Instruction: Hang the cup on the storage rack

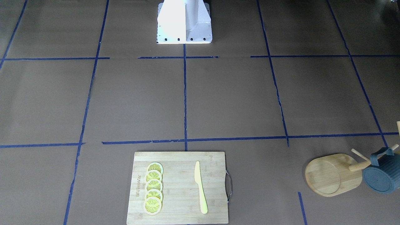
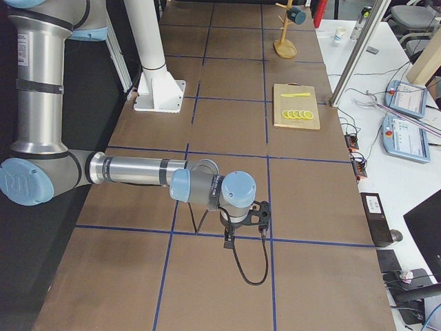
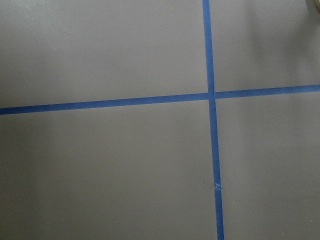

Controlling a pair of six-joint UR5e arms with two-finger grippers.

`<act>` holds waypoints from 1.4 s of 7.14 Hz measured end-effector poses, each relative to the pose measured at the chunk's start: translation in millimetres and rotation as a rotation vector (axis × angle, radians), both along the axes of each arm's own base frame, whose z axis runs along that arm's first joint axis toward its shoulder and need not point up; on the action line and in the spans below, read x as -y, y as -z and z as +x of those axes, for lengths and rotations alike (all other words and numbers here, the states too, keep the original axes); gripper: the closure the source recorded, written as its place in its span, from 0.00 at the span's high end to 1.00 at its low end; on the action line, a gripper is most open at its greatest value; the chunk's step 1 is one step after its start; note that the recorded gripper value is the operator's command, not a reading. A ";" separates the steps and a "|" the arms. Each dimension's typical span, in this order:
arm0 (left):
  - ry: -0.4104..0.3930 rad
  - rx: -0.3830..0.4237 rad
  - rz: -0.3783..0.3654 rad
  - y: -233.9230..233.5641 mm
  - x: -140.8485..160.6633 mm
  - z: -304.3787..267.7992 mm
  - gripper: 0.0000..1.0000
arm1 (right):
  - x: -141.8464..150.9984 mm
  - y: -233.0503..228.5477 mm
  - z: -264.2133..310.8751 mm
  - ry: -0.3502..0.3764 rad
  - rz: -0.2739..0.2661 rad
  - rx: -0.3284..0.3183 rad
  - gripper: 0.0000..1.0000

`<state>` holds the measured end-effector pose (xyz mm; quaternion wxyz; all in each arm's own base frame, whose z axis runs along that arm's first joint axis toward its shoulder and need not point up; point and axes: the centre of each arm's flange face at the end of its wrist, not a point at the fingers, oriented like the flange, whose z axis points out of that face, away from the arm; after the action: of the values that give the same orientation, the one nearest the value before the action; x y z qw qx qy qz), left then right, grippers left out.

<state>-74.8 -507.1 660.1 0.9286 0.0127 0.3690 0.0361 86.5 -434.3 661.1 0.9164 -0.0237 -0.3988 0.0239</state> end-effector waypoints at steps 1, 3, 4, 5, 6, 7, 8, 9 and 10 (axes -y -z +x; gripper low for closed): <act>0.000 -0.001 0.003 1.8 0.6 0.0 1.00 | 3.2 3.4 0.4 -0.001 0.025 -0.003 1.00; 0.000 -0.001 0.003 2.2 1.0 0.1 1.00 | 8.5 10.0 3.2 -0.007 0.062 -0.007 1.00; -0.001 -0.001 0.002 0.9 1.0 0.1 1.00 | 9.6 11.6 4.4 -0.010 0.068 -0.007 1.00; -0.003 -0.001 0.002 -0.3 0.8 0.1 1.00 | 10.5 12.8 4.7 -0.011 0.071 -0.007 1.00; -0.004 -0.001 0.002 -0.5 0.8 0.1 1.00 | 11.8 14.1 5.0 -0.012 0.074 -0.007 1.00; -0.003 -0.001 0.002 -0.6 1.0 0.1 1.00 | 13.9 16.0 5.2 -0.013 0.078 -0.007 1.00; -0.003 -0.001 0.002 -0.4 1.5 0.1 1.00 | 15.7 17.4 5.4 -0.013 0.081 -0.008 1.00; -0.002 -0.002 0.002 -0.1 1.9 0.1 1.00 | 16.5 17.9 5.5 -0.013 0.082 -0.008 1.00; -0.002 -0.002 0.003 0.5 2.6 0.1 1.00 | 16.7 18.1 5.5 -0.013 0.083 -0.008 1.00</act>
<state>-74.7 -509.7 659.6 0.9282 0.0136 0.3699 0.0375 92.0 -451.0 643.0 0.9181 0.0168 -0.3959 0.0134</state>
